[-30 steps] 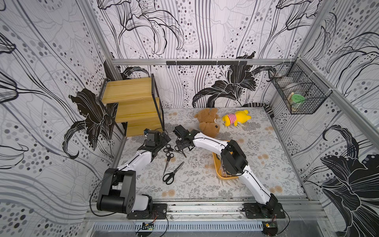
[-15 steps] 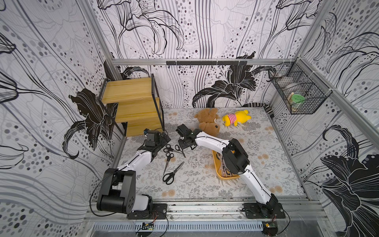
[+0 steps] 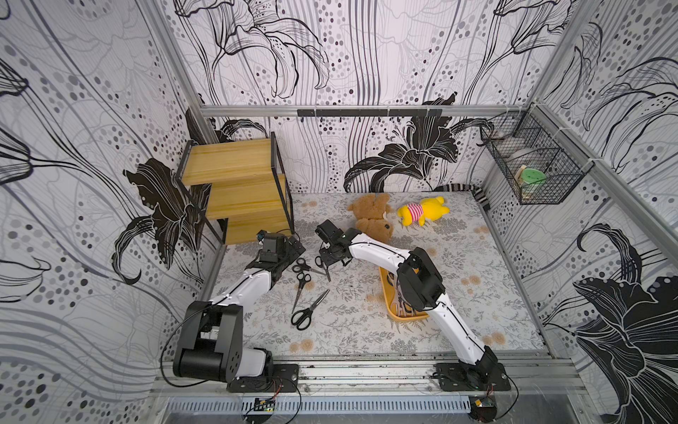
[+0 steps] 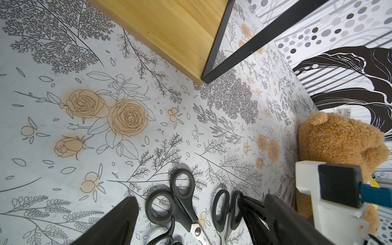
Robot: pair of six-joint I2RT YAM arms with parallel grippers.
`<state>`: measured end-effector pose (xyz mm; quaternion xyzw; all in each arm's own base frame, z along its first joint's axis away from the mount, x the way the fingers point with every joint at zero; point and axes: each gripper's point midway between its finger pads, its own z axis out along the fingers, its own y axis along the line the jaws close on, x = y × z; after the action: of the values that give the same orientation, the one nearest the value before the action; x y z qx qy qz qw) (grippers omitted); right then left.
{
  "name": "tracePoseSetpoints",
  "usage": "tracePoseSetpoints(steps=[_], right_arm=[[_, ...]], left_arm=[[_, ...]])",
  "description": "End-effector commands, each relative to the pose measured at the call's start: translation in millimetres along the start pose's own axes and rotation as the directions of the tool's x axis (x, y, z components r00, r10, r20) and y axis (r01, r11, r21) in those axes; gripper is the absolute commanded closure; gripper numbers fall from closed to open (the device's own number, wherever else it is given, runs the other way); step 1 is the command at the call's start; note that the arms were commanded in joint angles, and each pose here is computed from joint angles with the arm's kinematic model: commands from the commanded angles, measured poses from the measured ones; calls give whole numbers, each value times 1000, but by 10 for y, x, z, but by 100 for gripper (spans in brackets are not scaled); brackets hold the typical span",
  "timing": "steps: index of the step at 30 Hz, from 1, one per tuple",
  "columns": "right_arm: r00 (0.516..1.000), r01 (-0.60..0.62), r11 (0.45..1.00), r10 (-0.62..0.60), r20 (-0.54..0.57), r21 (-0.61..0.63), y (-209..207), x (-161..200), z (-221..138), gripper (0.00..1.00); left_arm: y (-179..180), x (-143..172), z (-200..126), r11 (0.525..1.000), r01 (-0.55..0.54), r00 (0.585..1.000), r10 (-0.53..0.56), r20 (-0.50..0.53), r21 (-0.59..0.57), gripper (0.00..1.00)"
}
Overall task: Put the scissors into the storage box
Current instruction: Pick up the scissors from the center of the board, then place the scissors in the storage box.
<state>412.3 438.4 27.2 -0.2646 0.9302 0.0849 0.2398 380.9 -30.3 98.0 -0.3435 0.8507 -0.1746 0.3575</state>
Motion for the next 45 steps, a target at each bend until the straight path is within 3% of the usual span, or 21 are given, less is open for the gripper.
tracePoseSetpoints(steps=[1, 9, 22, 33, 41, 45], right_arm=[[989, 45, 998, -37, -140, 51, -148, 455, 223, 100], [997, 61, 997, -58, -59, 56, -176, 219, -44, 100], [997, 40, 995, -46, 69, 89, -363, 109, -933, 100], [997, -23, 971, 5, 76, 236, -897, 670, -1756, 100], [991, -125, 932, 99, 92, 339, -1425, 1184, -2064, 100], [988, -155, 915, 137, 74, 373, -1574, 1455, -2044, 100]], left_arm=[[39, -26, -17, 1000, -9, 1000, 9, 13, -15, 3], [33, -20, -17, 1000, -11, 1000, 11, 10, -10, 3], [7, 23, 11, 1000, -9, 1000, 9, -9, 9, 3], [29, 92, 71, 1000, -14, 999, 15, -39, 9, 3], [61, 135, 111, 1000, -25, 998, 24, -60, -5, 3], [85, 157, 131, 999, -30, 997, 29, -71, -16, 3]])
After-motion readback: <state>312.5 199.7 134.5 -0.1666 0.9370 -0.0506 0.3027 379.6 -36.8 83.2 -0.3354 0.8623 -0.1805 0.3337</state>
